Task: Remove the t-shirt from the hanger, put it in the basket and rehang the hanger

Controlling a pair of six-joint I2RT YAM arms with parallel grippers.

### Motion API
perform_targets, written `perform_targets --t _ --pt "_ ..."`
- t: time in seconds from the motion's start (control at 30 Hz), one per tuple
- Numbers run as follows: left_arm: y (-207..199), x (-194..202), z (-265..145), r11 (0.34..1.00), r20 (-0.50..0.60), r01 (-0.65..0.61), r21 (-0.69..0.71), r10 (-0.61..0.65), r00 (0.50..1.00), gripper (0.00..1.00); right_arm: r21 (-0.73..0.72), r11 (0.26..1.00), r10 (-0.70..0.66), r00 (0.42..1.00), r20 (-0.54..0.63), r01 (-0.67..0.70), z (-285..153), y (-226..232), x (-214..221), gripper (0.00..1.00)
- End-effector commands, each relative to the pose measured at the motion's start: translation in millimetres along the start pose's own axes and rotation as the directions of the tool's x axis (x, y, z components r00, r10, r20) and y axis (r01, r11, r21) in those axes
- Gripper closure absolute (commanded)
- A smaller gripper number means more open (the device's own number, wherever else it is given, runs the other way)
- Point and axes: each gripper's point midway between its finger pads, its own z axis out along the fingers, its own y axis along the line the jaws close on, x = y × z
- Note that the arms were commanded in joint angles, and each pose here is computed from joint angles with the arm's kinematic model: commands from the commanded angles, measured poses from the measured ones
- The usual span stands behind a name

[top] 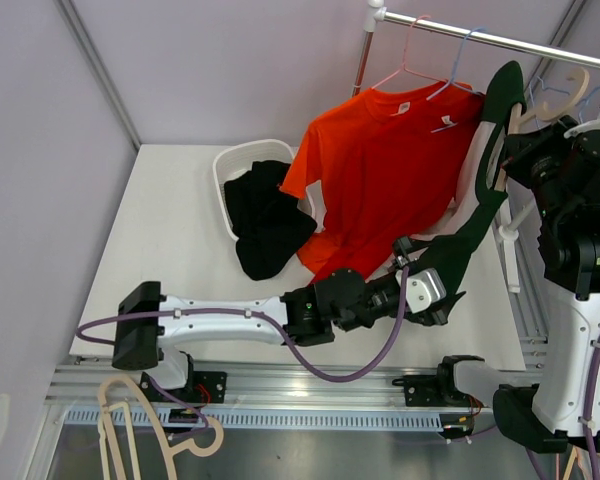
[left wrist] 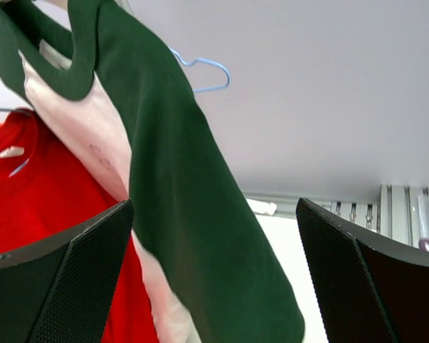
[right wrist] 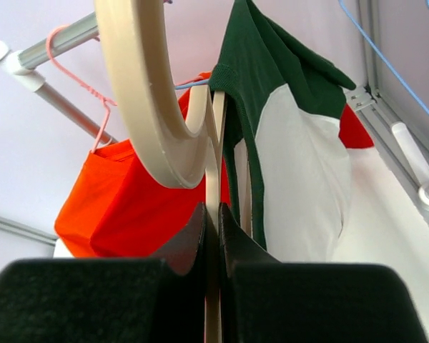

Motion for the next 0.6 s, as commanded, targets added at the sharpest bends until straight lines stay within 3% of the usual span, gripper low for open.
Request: perform_targets --t 0.0,0.13,0.23,0.27,0.33,0.37,0.43,0.47,0.5,0.57 --pt "11 -32 15 1.0 0.1 0.004 -0.028 -0.002 0.995 0.01 -0.139 0.989 0.06 0.994 0.09 -0.047 -31 28 -32 1.0" --pt "19 -15 31 0.999 0.069 0.019 -0.046 -0.016 0.998 0.0 -0.151 0.987 0.067 0.995 0.076 -0.055 -35 29 -29 1.0" --pt "27 -9 41 0.997 0.05 0.05 -0.06 -0.047 0.998 0.09 -0.153 0.987 0.063 0.995 0.074 -0.052 -36 29 -29 1.0" --pt "33 -2 45 0.993 0.025 0.061 -0.101 -0.059 0.998 0.23 -0.153 0.987 0.062 0.995 0.075 -0.05 -37 29 -29 1.0" --pt "39 7 47 0.987 -0.015 0.07 -0.145 -0.073 0.997 0.4 -0.157 0.986 0.062 0.995 0.075 -0.05 -38 30 -29 1.0" --pt "42 4 49 0.984 -0.022 0.08 -0.159 -0.085 0.996 0.6 -0.161 0.986 0.064 0.995 0.076 -0.051 -40 30 -29 1.0" --pt "43 4 48 0.983 -0.025 0.083 -0.163 -0.088 0.996 0.77 -0.167 0.985 0.065 0.995 0.076 -0.051 -42 31 -29 1.0" --pt "43 4 47 0.982 -0.027 0.088 -0.165 -0.094 0.995 0.94 -0.164 0.985 0.065 0.995 0.08 -0.052 -41 30 -30 1.0" --pt "46 -1 45 0.981 -0.026 0.091 -0.17 -0.097 0.995 0.99 -0.161 0.986 0.065 0.994 0.085 -0.051 -41 30 -30 1.0" --pt "42 -3 39 0.983 -0.029 0.092 -0.159 -0.098 0.995 0.99 -0.145 0.989 0.054 0.995 0.087 -0.041 -35 26 -28 1.0"
